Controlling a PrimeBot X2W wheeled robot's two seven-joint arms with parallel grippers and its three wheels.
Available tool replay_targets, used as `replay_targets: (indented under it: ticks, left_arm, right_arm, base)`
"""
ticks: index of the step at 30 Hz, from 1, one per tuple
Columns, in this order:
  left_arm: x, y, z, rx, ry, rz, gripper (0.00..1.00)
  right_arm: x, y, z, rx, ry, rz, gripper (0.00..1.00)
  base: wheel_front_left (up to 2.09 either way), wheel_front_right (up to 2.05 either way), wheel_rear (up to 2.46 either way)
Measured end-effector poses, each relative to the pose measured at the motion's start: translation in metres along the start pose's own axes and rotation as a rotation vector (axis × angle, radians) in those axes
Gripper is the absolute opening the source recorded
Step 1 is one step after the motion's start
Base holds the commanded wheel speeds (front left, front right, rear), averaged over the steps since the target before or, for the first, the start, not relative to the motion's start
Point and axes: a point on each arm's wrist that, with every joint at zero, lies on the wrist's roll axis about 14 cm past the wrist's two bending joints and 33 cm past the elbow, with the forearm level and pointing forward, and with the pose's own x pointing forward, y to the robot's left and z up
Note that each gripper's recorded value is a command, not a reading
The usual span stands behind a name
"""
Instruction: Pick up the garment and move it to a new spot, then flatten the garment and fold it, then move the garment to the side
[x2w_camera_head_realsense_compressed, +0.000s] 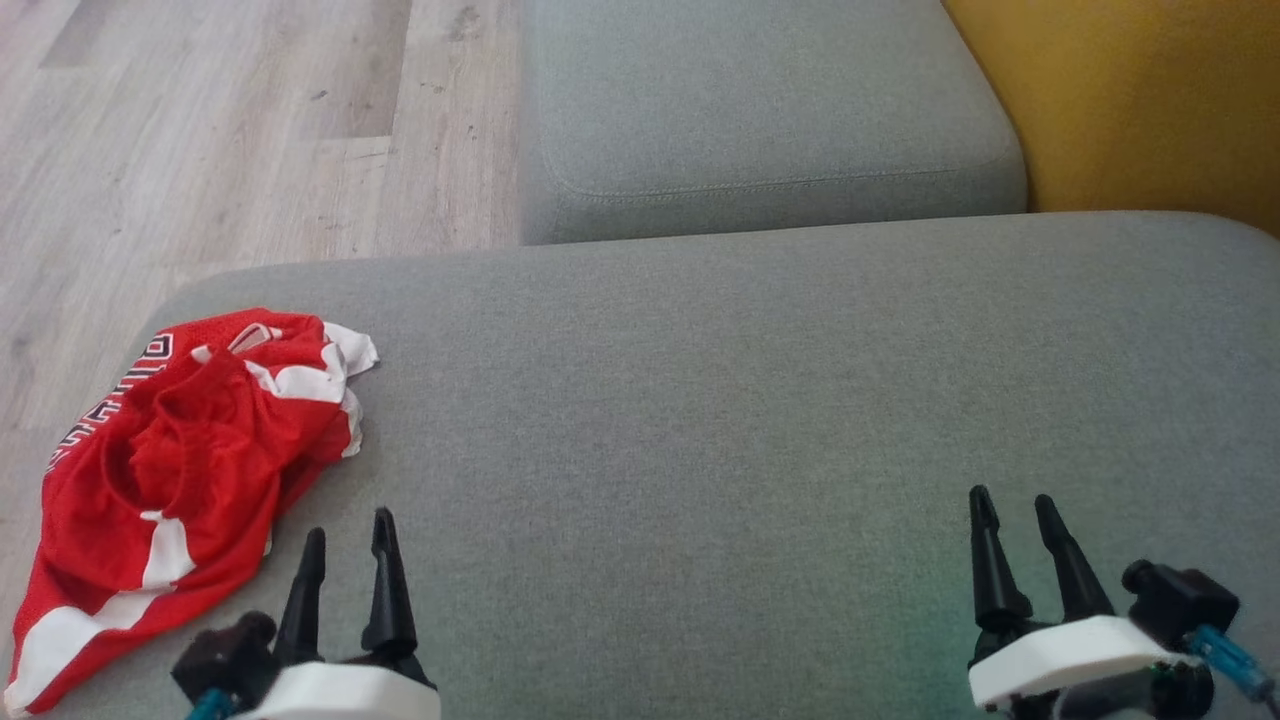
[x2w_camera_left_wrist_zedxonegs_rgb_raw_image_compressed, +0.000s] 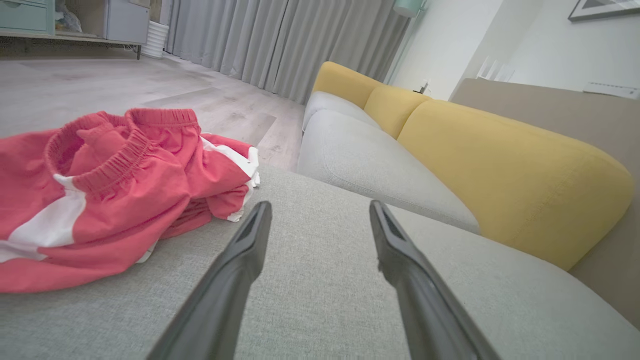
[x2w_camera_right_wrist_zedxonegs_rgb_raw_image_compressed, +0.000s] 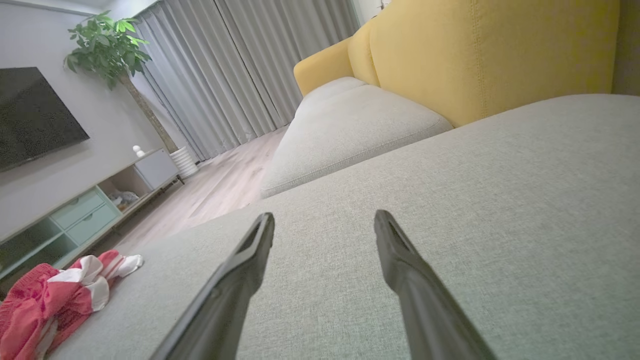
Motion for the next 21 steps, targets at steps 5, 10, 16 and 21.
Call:
replay_targets:
  ticks: [5, 10, 16, 21]
  left_arm:
    - [-0.004, -0.003, -0.004, 0.066, 0.006, -0.018, 1.0]
    - [-0.005, -0.006, -0.002, 0.128, -0.011, -0.037, 1.0]
    - [-0.007, -0.011, 0.001, 0.201, -0.031, -0.059, 1.0]
    - [-0.008, -0.014, 0.001, 0.247, -0.038, -0.074, 1.0]
  right_arm:
    - [-0.001, 0.004, 0.0, -0.069, -0.006, 0.017, 1.0]
    - [-0.002, 0.008, 0.002, -0.142, -0.019, 0.037, 1.0]
    - [-0.002, 0.014, 0.004, -0.224, -0.032, 0.064, 1.0]
    - [-0.004, 0.021, 0.003, -0.29, -0.035, 0.092, 1.0]
  base:
    - [0.0, 0.0, 0.0]
    - [0.0, 0.0, 0.0]
    - [0.0, 0.0, 0.0]
    - [0.0, 0.0, 0.0]
